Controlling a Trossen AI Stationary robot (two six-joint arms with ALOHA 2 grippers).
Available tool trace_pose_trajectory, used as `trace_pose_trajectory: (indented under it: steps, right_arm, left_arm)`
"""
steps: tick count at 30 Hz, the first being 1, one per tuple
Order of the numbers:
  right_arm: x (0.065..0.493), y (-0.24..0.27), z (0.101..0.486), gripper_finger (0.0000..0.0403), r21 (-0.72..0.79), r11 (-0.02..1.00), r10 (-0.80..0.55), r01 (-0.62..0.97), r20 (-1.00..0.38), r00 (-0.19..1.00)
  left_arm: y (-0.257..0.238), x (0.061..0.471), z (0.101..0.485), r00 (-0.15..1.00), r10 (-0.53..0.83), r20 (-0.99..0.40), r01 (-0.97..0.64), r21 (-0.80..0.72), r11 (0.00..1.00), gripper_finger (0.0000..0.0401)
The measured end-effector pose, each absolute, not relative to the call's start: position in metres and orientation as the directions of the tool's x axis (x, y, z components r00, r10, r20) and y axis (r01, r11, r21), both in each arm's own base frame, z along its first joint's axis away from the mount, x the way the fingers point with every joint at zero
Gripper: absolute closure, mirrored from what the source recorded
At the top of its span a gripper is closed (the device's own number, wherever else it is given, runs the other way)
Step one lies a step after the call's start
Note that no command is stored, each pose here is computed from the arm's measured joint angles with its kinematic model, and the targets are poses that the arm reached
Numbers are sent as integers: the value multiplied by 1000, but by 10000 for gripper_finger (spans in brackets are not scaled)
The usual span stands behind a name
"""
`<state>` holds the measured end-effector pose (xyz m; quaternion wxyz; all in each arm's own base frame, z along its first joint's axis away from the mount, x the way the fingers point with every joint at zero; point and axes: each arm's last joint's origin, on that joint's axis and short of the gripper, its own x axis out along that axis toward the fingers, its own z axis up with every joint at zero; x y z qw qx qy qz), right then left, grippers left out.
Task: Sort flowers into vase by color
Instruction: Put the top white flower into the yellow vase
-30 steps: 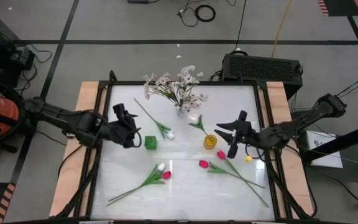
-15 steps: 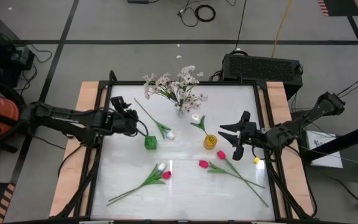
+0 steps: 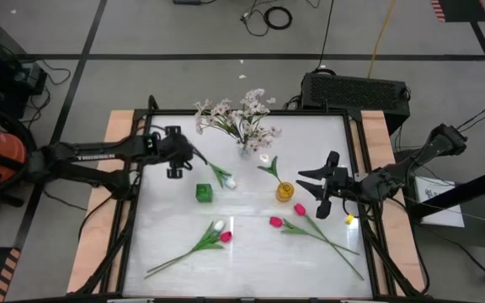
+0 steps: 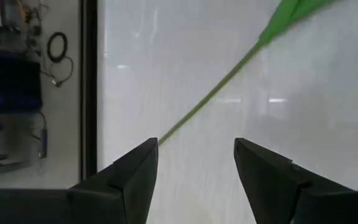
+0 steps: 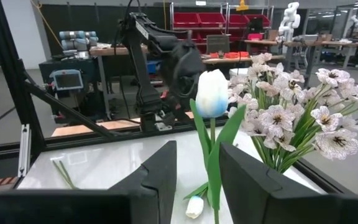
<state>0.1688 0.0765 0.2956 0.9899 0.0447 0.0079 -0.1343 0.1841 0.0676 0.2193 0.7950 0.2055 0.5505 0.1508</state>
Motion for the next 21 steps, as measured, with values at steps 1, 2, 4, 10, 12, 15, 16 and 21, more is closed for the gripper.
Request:
trace_pose_trajectory:
  steps: [1, 2, 4, 10, 12, 15, 16, 21]
  right_arm:
    - [169, 77, 296, 291, 85, 960, -265, 267, -28, 964]
    - [169, 77, 296, 291, 82, 960, -265, 266, -28, 964]
    - [169, 77, 296, 291, 82, 960, -265, 267, -28, 964]
    - [169, 77, 296, 291, 82, 960, -265, 266, -28, 964]
    - [169, 77, 296, 291, 82, 960, -265, 266, -28, 964]
    - [169, 77, 296, 291, 80, 961, -265, 266, -28, 964]
    - [169, 77, 296, 291, 78, 961, -265, 266, -28, 964]
    - [169, 77, 295, 291, 75, 961, -265, 267, -32, 964]
  left_arm:
    - [71, 185, 217, 340, 460, -820, -17, 484, 875, 183]
    - [74, 185, 215, 327, 451, -830, -17, 472, 882, 183]
    - [78, 187, 209, 310, 422, -852, -9, 442, 897, 183]
    - [90, 203, 187, 272, 395, -877, 114, 437, 892, 183]
    - [95, 208, 180, 262, 397, -880, 144, 442, 885, 183]
    - [102, 212, 171, 245, 394, -886, 180, 441, 879, 183]
    - [105, 213, 169, 241, 389, -889, 191, 436, 879, 183]
    - [117, 216, 156, 254, 326, -910, 254, 389, 886, 183]
